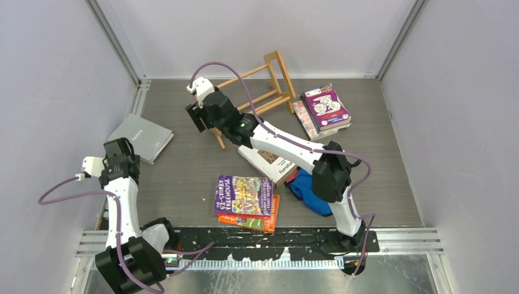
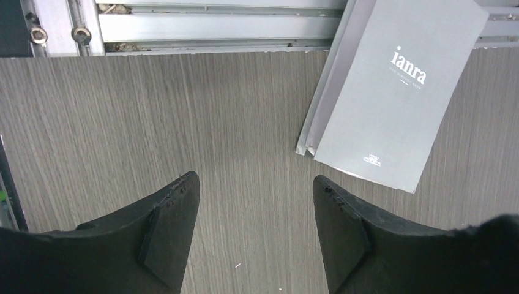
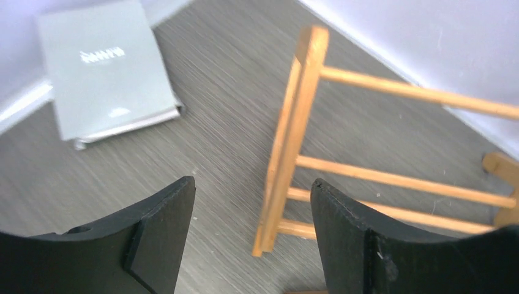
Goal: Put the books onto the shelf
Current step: Move the shelf to the center of the board, then pick up the book from the center of the board.
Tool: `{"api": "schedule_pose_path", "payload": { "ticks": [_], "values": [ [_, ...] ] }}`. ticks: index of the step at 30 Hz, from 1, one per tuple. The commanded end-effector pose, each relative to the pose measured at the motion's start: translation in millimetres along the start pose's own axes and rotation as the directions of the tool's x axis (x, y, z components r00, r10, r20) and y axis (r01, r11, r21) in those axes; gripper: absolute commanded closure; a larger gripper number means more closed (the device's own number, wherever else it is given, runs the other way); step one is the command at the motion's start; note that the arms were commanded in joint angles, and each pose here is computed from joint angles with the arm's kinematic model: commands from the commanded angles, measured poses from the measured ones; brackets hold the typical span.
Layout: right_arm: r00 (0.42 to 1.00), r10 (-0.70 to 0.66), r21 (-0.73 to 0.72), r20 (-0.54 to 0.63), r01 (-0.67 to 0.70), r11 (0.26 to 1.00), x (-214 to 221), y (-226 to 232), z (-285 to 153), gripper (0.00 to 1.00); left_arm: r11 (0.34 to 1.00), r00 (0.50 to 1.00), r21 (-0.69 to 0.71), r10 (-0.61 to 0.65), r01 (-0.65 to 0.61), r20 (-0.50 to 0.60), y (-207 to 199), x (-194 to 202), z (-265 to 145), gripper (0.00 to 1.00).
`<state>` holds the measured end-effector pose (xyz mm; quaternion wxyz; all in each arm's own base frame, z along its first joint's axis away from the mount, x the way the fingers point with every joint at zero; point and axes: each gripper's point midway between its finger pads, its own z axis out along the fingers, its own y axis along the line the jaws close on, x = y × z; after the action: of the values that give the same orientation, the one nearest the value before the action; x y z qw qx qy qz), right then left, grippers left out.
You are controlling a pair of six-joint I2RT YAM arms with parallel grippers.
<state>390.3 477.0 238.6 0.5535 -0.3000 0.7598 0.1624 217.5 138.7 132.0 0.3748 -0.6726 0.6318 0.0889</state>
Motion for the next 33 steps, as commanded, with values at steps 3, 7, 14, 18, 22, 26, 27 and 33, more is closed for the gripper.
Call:
{"api": "schedule_pose_path", "payload": {
  "ticks": [3, 7, 14, 18, 22, 26, 27, 33],
  "values": [
    [0.991, -0.012, -0.082, 0.136, 0.023, 0.996, -56.8, 31.2, -32.2, 0.26, 0.996, 0.995, 0.017, -0.092, 0.093, -0.030, -2.4, 2.2, 12.4, 0.32],
    [0.997, 0.008, -0.194, 0.079, 0.008, 0.981, -41.0, 61.0, -15.3, 0.26, 0.992, 0.992, 0.056, -0.110, 0.113, -0.058, -10.7, 4.2, 21.8, 0.32],
    [1.000, 0.015, -0.302, 0.010, -0.011, 0.953, -0.5, 98.6, 38.3, 0.26, 0.976, 0.981, 0.104, -0.189, 0.191, -0.028, -13.6, -1.5, 42.9, 0.33],
    [0.999, 0.052, -0.349, 0.010, -0.045, 0.936, 8.2, 107.2, 60.5, 0.26, 0.947, 0.962, 0.170, -0.270, 0.272, -0.036, -23.9, -0.7, 59.7, 0.34],
    [0.995, 0.101, -0.369, 0.010, -0.090, 0.925, 11.8, 105.1, 72.0, 0.26, 0.911, 0.953, 0.280, -0.300, 0.302, -0.051, -48.6, -3.8, 68.9, 0.34],
    [0.989, 0.146, -0.378, -0.001, -0.136, 0.916, 18.0, 102.2, 78.2, 0.26, 0.887, 0.953, 0.357, -0.300, 0.294, -0.039, -67.0, -11.4, 72.6, 0.34],
    [0.988, 0.154, -0.379, -0.006, -0.145, 0.914, 21.4, 102.3, 79.3, 0.26, 0.883, 0.954, 0.371, -0.298, 0.288, -0.032, -69.6, -13.3, 72.9, 0.34],
    [0.982, 0.190, -0.388, -0.020, -0.183, 0.904, 34.3, 101.4, 83.5, 0.26, 0.868, 0.959, 0.412, -0.281, 0.275, -0.048, -83.5, -11.6, 80.8, 0.36]
  ]
}}
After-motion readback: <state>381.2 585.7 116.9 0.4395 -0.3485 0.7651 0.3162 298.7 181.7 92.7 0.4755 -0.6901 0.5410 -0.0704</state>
